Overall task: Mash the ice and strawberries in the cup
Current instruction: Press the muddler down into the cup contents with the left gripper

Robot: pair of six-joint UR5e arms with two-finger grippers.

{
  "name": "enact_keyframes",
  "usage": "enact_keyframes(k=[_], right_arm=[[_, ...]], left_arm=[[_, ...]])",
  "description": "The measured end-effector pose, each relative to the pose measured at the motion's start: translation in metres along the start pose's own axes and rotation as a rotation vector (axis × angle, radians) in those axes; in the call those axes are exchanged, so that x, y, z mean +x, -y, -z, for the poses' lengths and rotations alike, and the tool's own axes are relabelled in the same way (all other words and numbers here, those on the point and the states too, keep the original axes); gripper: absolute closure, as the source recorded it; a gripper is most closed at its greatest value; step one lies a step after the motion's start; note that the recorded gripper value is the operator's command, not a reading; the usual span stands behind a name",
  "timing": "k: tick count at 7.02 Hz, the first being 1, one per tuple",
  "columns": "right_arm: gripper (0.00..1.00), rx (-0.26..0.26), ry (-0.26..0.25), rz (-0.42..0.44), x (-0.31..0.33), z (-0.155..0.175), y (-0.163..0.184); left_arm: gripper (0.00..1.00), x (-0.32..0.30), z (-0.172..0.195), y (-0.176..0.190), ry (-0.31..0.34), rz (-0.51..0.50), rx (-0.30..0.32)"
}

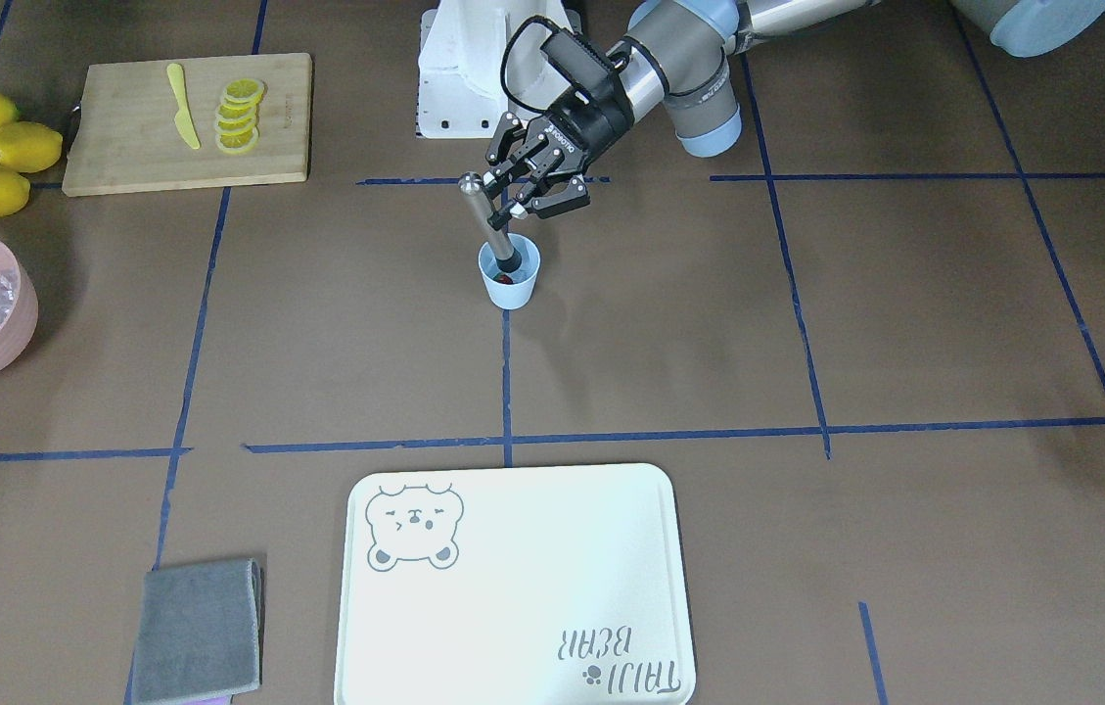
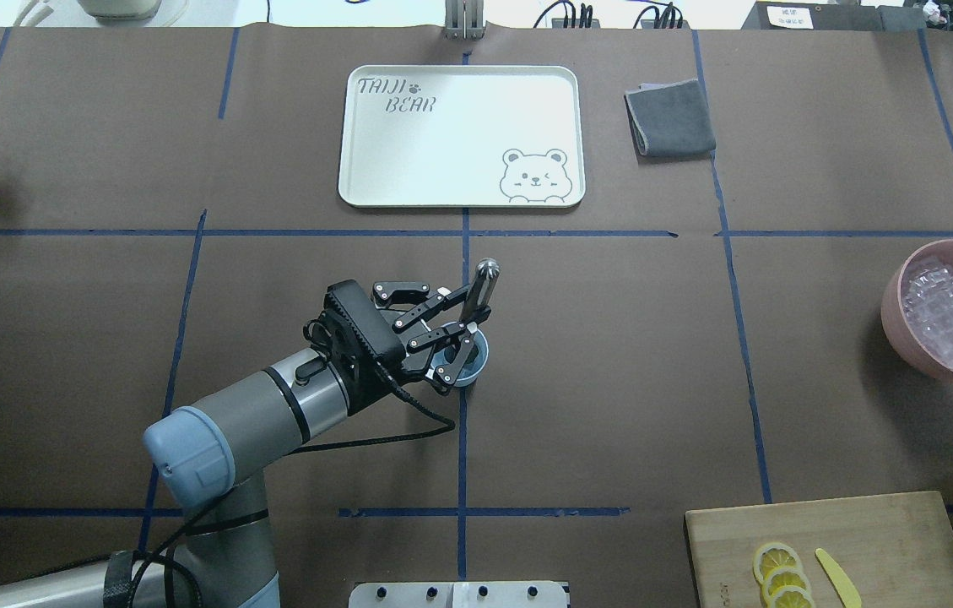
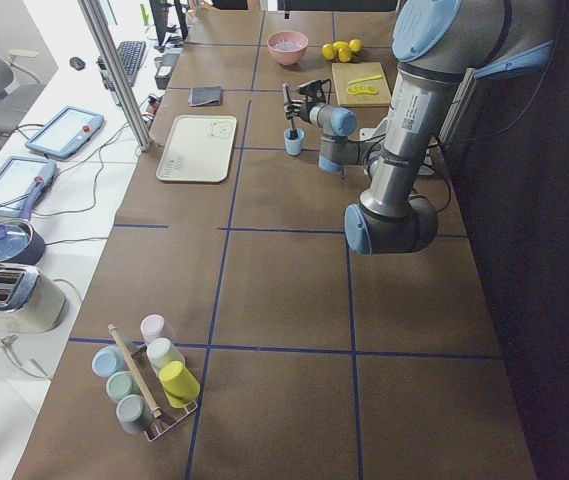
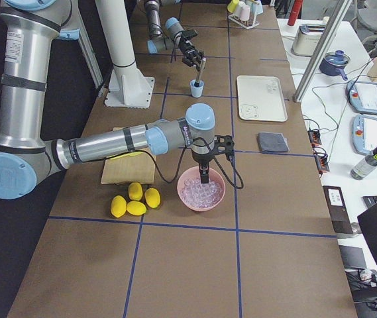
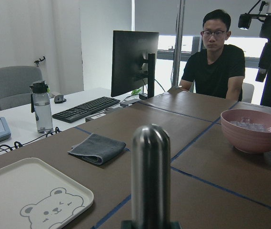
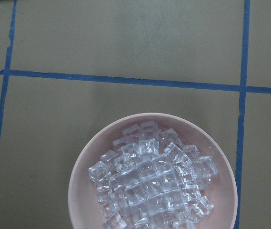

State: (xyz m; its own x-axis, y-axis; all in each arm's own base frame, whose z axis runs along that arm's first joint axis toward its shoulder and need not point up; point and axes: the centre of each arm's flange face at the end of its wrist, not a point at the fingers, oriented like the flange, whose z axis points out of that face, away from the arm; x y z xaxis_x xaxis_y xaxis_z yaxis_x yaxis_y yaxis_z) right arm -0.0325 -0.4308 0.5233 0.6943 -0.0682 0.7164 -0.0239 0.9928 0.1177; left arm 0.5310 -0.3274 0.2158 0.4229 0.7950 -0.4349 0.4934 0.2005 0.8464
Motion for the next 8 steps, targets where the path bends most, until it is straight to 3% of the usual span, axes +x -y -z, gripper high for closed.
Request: enact_keyframes(k=[5,8], right_arm=[[0.01,-0.004,-0.002,-0.004,0.002,-0.002,-0.001],[0.01,-0.008,-0.003,-0.008,0.004,-0.003,-0.003]], left_arm=[[0.99,0.007,-0.001,-0.012,-0.012,-0.035,-0.012],[1.00,0.015,0.001,0.019,-0.026,-0.021,0.040]])
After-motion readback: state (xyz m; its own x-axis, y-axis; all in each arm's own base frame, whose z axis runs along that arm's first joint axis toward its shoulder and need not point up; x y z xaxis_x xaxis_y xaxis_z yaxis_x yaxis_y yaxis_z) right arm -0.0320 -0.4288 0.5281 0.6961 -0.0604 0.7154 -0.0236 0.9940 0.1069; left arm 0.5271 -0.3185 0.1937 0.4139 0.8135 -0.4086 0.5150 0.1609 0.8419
